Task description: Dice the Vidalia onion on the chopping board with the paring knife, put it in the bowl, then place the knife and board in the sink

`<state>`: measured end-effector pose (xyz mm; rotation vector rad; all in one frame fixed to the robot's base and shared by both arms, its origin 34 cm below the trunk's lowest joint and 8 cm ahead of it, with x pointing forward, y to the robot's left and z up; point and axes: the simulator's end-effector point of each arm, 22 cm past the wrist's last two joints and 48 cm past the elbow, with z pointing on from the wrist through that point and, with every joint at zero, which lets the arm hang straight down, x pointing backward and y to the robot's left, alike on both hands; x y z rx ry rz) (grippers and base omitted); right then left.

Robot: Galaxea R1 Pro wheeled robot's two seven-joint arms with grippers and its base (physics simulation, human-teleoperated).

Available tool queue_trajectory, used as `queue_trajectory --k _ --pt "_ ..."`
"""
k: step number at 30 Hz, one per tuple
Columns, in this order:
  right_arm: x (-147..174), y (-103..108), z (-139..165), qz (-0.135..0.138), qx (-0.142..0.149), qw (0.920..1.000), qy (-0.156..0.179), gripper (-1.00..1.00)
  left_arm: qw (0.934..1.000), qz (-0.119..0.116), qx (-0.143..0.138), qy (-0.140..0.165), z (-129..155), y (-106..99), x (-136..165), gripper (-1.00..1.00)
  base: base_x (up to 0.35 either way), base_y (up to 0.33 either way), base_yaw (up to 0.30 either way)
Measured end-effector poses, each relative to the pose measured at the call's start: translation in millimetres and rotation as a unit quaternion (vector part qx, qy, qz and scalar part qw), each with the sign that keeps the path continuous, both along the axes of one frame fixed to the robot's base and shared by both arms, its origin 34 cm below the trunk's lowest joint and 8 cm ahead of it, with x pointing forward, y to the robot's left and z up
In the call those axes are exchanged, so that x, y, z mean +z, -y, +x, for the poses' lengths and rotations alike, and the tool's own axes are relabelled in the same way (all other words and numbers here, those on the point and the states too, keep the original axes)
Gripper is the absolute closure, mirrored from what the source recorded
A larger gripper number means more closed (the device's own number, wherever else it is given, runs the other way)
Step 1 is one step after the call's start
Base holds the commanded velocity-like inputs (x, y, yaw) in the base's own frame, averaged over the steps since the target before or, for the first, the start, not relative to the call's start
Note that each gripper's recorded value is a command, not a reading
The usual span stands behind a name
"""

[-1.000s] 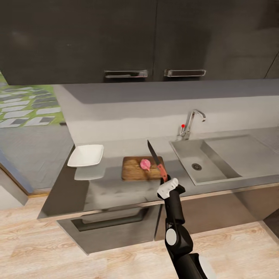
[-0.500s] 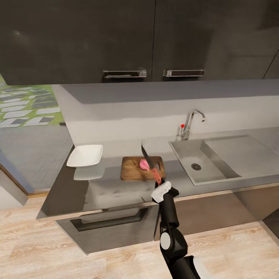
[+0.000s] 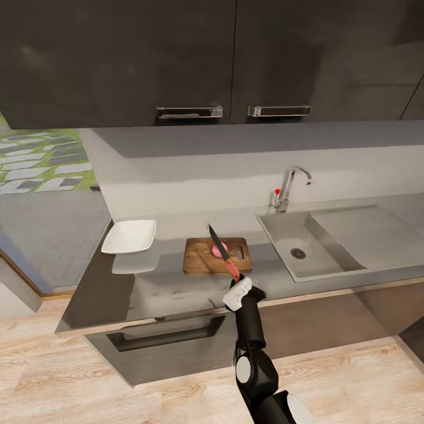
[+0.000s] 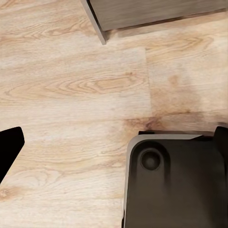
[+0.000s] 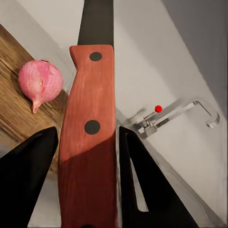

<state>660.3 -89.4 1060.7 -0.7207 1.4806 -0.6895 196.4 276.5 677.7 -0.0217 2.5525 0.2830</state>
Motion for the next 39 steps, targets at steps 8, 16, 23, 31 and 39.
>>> queue_trajectory --k 8,16,23,31,39 --pt "2 8 -3 -0.057 -0.030 0.9979 -0.007 1.00 1.0000 0.004 -0.002 -0.004 -1 -4 -2 -1.00 0.000 0.000 0.000" --pt "33 13 -3 -0.210 -0.043 0.9758 0.042 1.00 0.9999 0.012 -0.005 -0.002 8 -12 -4 -1.00 0.000 0.000 0.000" --pt "39 13 -2 -0.215 -0.041 0.9750 0.039 1.00 0.9999 0.012 -0.005 -0.002 9 -13 -4 -1.00 0.000 0.000 0.000" --pt "59 15 -2 -0.203 -0.044 0.9769 0.051 1.00 0.9999 0.010 -0.004 -0.002 8 -10 -5 -1.00 0.000 0.000 0.000" --pt "70 17 -3 -0.197 -0.048 0.9773 0.061 1.00 0.9999 0.010 -0.004 -0.002 8 -10 -5 -1.00 0.000 0.000 0.000"
